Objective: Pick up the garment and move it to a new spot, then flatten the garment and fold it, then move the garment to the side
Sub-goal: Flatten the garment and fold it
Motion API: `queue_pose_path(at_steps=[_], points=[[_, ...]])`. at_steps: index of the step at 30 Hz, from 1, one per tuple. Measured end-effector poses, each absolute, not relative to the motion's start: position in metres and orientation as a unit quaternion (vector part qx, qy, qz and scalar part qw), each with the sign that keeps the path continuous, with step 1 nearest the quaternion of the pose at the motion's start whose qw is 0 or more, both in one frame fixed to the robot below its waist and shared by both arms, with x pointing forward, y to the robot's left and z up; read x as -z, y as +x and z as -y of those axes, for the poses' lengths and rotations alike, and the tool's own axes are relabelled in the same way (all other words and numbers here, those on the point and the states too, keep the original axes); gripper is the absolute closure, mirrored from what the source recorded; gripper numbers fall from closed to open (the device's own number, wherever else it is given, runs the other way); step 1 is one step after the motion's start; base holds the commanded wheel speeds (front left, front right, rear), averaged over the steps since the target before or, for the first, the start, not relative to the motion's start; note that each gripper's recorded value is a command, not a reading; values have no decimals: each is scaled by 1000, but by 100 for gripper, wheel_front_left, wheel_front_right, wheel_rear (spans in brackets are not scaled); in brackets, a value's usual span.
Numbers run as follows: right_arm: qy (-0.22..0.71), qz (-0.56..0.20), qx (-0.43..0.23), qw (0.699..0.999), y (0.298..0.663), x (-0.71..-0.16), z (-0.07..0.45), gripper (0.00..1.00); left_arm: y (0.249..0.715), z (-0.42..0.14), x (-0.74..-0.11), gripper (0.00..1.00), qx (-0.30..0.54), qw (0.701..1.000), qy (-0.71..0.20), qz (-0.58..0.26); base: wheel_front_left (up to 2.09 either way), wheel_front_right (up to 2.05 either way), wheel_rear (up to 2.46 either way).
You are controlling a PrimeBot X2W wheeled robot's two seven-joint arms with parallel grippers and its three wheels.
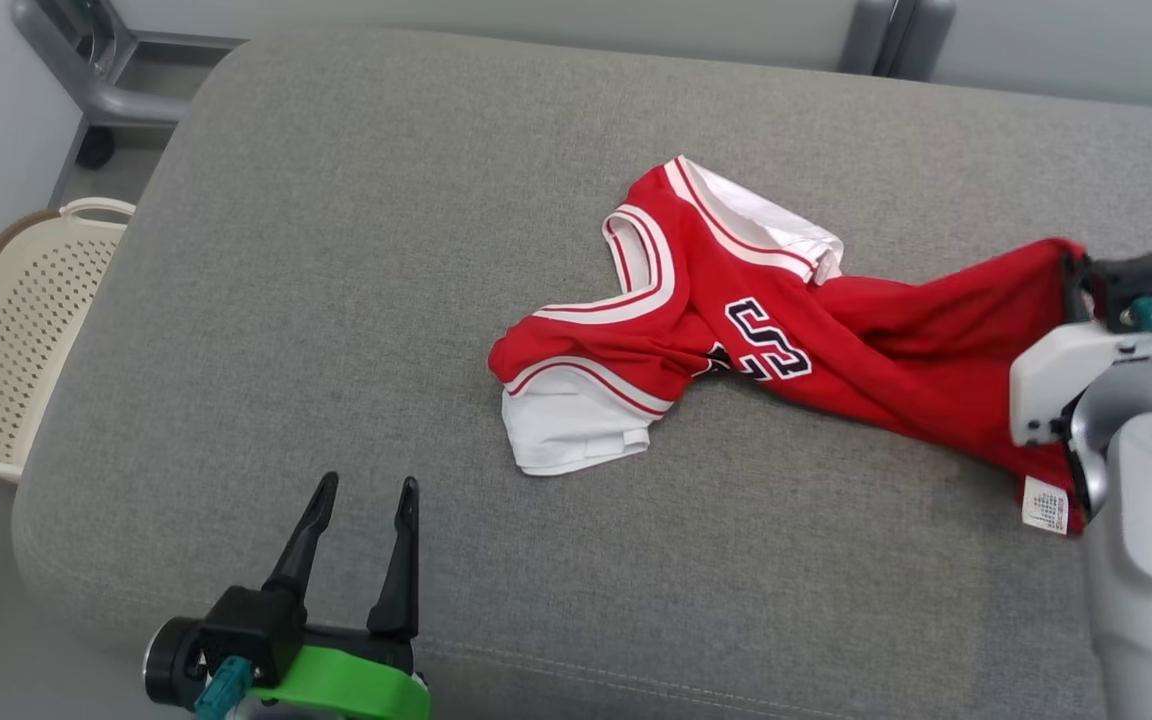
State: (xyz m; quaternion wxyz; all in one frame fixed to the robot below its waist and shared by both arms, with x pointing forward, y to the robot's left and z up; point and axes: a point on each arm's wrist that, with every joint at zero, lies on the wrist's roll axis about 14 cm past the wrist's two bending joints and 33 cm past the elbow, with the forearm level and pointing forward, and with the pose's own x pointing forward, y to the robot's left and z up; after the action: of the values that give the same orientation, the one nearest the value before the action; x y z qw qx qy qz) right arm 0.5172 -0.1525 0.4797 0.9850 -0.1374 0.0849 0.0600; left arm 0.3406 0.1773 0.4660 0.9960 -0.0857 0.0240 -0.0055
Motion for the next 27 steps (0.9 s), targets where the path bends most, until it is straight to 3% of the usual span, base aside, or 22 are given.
queue_pose_path(at_steps=[8,15,16,17,18,27], points=[[-196,-66,-39,978,576,-499,177,100,355,-177,-460,0,9,996,-81,-34,0,0,0],[-191,-78,-33,978,611,-486,178,100,361,-184,-452,0,0,996,-77,-47,0,0,0],[-189,-79,-33,978,615,-484,175,90,362,-186,-451,0,-2,996,-76,-48,0,0,0],[-184,-80,-34,979,619,-481,173,31,363,-187,-450,0,-3,996,-75,-49,0,0,0],[-179,-85,-36,979,622,-477,170,0,364,-188,-450,0,-5,996,-74,-50,0,0,0],[-114,-154,-47,980,616,-438,147,0,364,-200,-447,0,-24,996,-65,-54,0,0,0]])
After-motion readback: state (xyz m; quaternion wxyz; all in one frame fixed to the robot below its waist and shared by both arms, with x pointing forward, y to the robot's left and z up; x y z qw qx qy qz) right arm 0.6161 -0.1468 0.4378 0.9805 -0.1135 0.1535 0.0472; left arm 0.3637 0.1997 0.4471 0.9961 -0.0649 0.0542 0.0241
